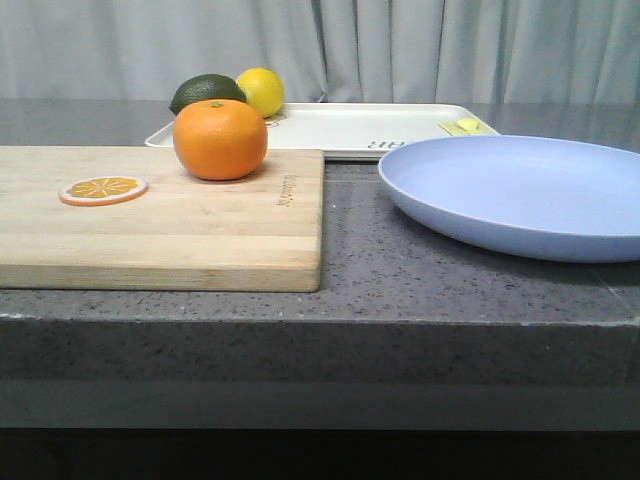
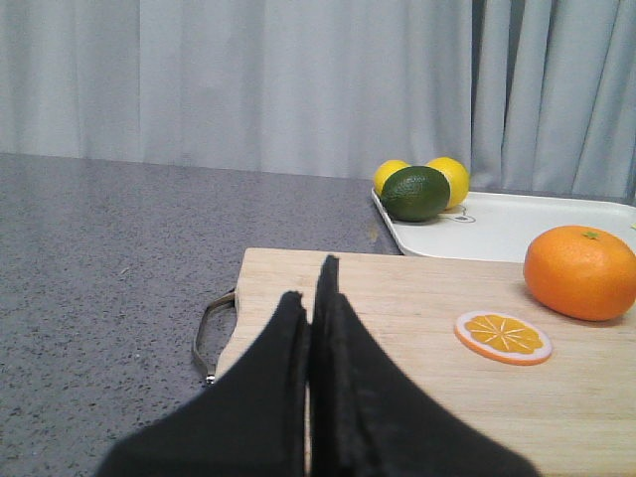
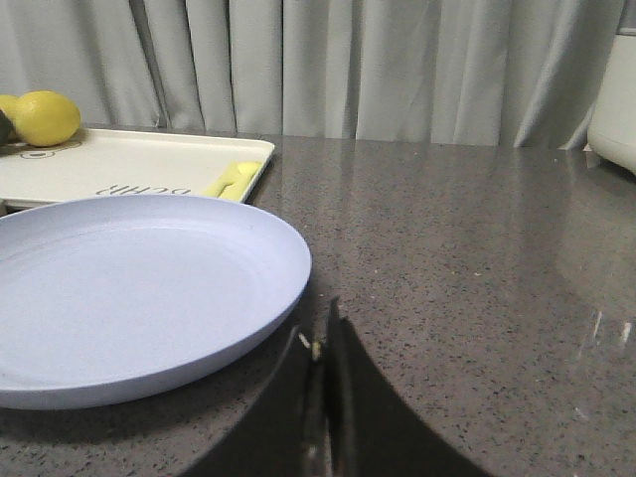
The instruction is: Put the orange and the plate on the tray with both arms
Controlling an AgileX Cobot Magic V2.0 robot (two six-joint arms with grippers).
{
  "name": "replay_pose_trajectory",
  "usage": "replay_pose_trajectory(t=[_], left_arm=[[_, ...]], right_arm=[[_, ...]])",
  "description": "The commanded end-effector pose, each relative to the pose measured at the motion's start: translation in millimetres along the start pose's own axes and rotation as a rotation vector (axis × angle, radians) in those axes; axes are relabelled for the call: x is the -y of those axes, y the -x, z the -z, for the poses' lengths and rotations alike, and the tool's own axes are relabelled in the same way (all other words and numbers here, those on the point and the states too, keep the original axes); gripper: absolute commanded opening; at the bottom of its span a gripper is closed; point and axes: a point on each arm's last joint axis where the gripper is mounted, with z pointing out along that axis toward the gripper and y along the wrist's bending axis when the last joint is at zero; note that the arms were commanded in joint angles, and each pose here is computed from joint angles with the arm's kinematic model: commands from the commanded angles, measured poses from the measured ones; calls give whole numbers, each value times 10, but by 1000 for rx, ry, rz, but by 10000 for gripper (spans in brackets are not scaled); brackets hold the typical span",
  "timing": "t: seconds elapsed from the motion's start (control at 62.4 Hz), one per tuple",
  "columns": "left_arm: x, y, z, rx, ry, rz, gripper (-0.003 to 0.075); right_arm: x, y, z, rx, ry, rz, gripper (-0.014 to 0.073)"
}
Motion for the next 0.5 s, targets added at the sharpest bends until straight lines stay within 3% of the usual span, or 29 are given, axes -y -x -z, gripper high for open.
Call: replay_pose_trajectory(t=[0.0,0.481], left_arm=[[1,2,12,81,-6,11,-20],[3,32,15,108,-8,11,-20]], right_arm=[[-2,168,29,128,1,12,-66],[-1,189,32,151,1,13,-66]])
